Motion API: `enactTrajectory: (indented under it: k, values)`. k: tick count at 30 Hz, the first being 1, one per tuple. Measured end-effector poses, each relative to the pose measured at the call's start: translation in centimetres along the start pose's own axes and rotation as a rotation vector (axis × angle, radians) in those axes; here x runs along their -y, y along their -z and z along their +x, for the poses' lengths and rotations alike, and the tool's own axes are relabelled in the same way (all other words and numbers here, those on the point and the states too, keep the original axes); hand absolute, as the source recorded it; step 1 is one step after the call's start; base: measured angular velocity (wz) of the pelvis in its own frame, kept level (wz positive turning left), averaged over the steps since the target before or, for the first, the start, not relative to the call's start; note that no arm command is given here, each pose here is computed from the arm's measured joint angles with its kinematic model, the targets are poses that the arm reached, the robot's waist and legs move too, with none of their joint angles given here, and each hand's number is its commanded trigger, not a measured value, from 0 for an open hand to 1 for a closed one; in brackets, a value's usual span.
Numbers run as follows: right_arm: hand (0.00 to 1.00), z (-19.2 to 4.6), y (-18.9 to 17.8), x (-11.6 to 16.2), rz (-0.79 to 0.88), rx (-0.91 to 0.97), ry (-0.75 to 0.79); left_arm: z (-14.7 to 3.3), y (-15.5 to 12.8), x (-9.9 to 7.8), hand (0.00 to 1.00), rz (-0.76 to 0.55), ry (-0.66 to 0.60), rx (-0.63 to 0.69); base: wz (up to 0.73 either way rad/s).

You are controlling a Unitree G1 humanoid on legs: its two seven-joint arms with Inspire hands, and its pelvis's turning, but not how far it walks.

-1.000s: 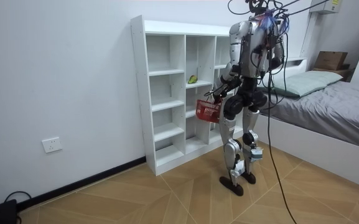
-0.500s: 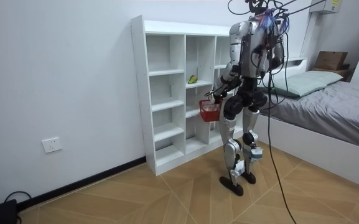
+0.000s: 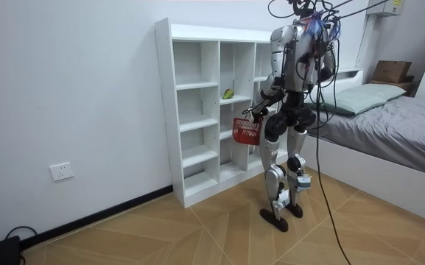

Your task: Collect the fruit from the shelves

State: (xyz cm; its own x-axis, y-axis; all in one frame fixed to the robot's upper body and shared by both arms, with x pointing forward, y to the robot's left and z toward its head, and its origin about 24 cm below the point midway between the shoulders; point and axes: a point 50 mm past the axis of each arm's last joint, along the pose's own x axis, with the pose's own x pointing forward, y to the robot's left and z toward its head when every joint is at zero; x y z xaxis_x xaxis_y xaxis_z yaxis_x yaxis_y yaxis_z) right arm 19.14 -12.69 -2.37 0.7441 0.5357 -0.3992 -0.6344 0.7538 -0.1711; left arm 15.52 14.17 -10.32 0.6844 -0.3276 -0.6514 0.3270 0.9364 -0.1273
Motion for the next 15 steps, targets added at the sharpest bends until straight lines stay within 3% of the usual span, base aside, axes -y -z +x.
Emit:
enactTrajectory:
  k: [15]
  values:
    - [0.0,-0.6,-5.2,0.6,-0.112,0.186,-0.061,-1.1,4.0,-2.4,1.0,-0.085,-0.135,-0.146,0.02]
